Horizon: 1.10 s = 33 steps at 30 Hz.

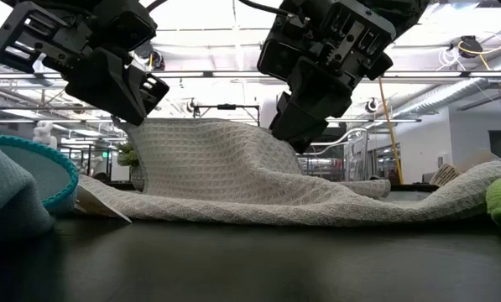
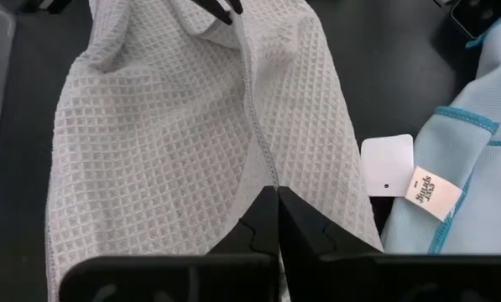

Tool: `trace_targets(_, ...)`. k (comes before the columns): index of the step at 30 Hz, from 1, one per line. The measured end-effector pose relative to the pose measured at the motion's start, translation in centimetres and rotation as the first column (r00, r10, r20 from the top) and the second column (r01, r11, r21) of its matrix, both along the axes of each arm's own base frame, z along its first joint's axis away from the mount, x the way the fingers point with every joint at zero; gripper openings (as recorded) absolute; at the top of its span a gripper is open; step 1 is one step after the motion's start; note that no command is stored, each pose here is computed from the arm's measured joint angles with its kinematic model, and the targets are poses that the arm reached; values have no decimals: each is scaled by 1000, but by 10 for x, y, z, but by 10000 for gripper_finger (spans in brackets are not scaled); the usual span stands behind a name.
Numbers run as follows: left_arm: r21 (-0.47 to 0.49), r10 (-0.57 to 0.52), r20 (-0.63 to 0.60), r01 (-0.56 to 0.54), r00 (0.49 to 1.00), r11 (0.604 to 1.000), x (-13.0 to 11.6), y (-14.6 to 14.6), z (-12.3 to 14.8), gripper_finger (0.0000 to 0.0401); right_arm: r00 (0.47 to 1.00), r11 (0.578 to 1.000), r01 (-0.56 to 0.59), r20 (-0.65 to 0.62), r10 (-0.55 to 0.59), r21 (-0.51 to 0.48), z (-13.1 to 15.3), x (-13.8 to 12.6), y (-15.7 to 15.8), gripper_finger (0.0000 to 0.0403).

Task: Fold microfiber towels
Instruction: Fold the gray towel

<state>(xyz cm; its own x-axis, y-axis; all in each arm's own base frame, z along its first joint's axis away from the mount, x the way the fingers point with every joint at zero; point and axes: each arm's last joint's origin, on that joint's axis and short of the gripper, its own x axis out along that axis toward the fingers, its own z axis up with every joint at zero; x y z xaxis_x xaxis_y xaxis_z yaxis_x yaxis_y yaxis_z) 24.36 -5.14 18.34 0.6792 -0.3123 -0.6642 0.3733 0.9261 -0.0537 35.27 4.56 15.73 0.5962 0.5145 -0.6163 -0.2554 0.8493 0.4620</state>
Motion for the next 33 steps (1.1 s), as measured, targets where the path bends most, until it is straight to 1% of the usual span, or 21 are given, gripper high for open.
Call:
trace_targets(3, 0, 2, -2, -2, 1000, 1000, 0, 0, 0, 1, 1000, 1000, -13, -1, 13, 17, 0, 0, -1, 40)
trace_targets(6, 1, 4, -4, -4, 1000, 1000, 0, 1, 0, 2, 1000, 1000, -2, 10, 2, 24, 1, 1, -4, 66)
trace_targets(9, 1, 15, -7, -15, 1000, 1000, 0, 3, 0, 1, 1000, 998, 12, -9, -12, 62, 2, 1, -9, 96)
trace_targets(12, 14, 53, -5, -53, 999, 999, -4, 8, 5, 2, 999, 995, 22, -28, -19, 94, 1, 2, -10, 121)
trace_targets(15, 20, 68, -10, -67, 998, 998, -11, 12, 11, 1, 999, 996, 19, -42, -16, 89, -4, 2, -10, 134)
trace_targets(18, 10, 67, 31, -68, 997, 998, -15, 12, 21, 1, 999, 996, 28, -44, -24, 82, -8, 3, -14, 136)
trace_targets(22, 4, 61, 61, -61, 996, 998, -19, 14, 28, 1, 999, 996, 41, -4, -41, 75, -9, 7, -22, 133)
trace_targets(26, -40, 60, 55, -57, 997, 998, -17, 19, 35, 1, 993, 996, 49, 108, -57, 74, -1, 14, -32, 133)
trace_targets(28, -58, 40, 56, -37, 998, 998, -17, 18, 37, 1, 987, 995, 64, 139, -74, 73, 4, 17, -41, 133)
trace_targets(33, -70, 19, 44, -16, 999, 997, -17, 17, 36, 1, 980, 994, 2, 196, -23, 108, 18, 24, -55, 133)
